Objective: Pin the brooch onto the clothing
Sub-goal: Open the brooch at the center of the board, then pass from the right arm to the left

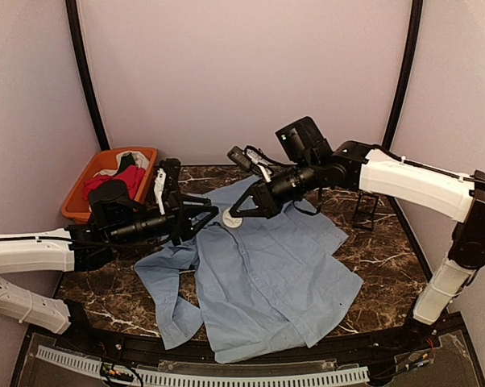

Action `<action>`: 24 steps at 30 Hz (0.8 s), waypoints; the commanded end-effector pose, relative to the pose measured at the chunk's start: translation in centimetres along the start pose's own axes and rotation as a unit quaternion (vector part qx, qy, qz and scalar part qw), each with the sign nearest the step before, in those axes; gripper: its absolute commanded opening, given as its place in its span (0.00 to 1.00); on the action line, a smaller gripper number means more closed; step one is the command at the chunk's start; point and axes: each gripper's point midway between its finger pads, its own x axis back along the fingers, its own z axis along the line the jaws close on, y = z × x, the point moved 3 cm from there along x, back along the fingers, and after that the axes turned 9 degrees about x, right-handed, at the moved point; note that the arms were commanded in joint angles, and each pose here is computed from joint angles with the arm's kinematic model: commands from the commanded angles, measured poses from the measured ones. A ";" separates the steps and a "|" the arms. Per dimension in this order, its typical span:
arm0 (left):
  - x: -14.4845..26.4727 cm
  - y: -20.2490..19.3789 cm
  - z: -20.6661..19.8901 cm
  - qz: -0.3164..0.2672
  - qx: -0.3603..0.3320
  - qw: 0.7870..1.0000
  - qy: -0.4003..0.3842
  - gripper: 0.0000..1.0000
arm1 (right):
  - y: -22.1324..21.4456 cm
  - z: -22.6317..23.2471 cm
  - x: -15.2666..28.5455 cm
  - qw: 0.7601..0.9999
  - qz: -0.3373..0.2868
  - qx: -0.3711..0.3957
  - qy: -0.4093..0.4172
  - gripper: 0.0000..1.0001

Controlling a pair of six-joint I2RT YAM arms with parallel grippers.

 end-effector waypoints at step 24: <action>-1.4 -1.4 -3.5 0.099 -0.086 0.983 -0.132 0.48 | -1.2 2.8 1.7 0.996 0.043 0.065 0.046 0.00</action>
